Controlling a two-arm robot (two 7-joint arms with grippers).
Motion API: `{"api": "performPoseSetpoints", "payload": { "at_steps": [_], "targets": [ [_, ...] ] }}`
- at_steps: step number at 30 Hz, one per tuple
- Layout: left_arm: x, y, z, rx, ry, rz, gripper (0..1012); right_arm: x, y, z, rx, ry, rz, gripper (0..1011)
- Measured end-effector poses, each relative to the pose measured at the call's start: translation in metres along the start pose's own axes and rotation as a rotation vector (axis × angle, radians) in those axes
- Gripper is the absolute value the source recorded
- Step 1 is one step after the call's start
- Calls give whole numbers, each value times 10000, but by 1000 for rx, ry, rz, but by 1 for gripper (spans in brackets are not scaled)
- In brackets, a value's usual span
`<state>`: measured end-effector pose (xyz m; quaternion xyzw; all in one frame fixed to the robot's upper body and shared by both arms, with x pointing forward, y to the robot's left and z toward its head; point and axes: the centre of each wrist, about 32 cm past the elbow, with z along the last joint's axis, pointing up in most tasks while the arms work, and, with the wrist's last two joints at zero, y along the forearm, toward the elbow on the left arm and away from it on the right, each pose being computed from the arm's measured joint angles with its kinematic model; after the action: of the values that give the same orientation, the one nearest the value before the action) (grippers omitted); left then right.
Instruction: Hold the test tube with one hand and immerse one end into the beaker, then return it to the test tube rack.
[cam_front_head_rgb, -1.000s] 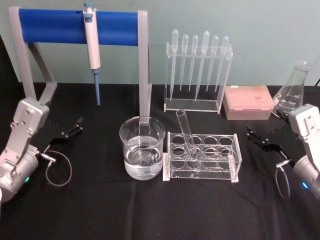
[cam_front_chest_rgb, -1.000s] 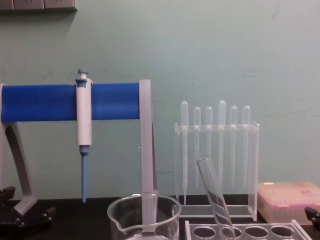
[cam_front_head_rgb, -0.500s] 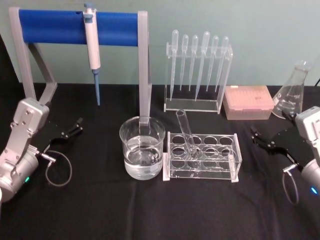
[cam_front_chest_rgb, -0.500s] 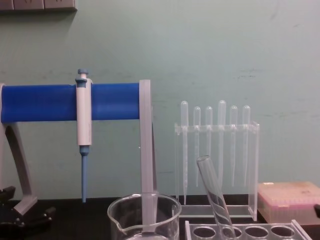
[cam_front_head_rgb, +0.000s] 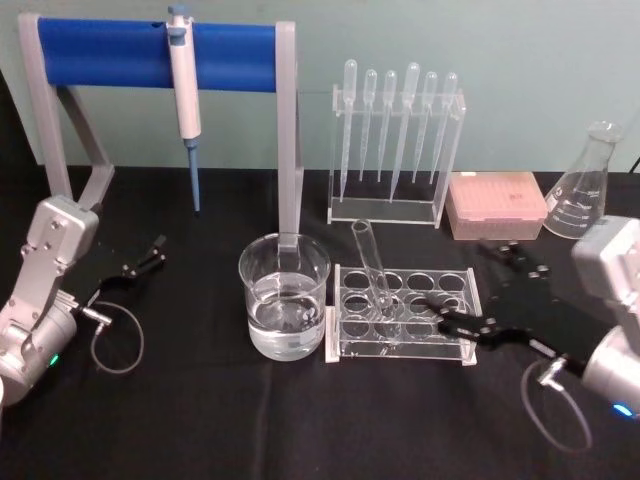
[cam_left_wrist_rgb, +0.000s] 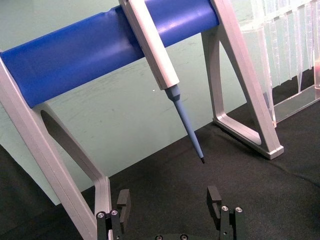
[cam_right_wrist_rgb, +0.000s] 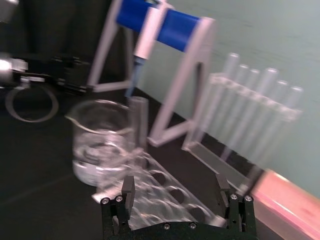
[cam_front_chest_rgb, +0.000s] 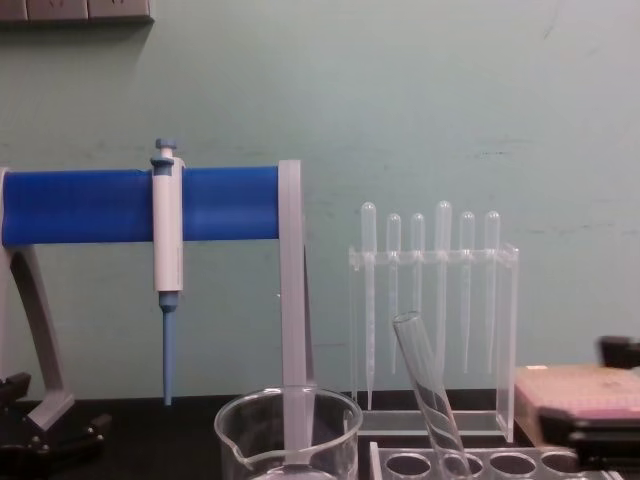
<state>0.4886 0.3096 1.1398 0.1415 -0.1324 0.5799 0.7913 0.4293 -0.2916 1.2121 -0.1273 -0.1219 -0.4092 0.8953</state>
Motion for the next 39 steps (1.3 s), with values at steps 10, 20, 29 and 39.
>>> {"api": "performPoseSetpoints", "payload": {
  "at_steps": [10,20,29,39],
  "targets": [
    [0,0,0,0,0,0,1000,-120,450,62,6,6,117,1000],
    [0,0,0,0,0,0,1000,-129,832,78,20,-1,115,1000],
    [0,0,0,0,0,0,1000,-154,919,66,15,19,116,844],
    [0,0,0,0,0,0,1000,-165,912,49,8,24,115,539]
  ]
}}
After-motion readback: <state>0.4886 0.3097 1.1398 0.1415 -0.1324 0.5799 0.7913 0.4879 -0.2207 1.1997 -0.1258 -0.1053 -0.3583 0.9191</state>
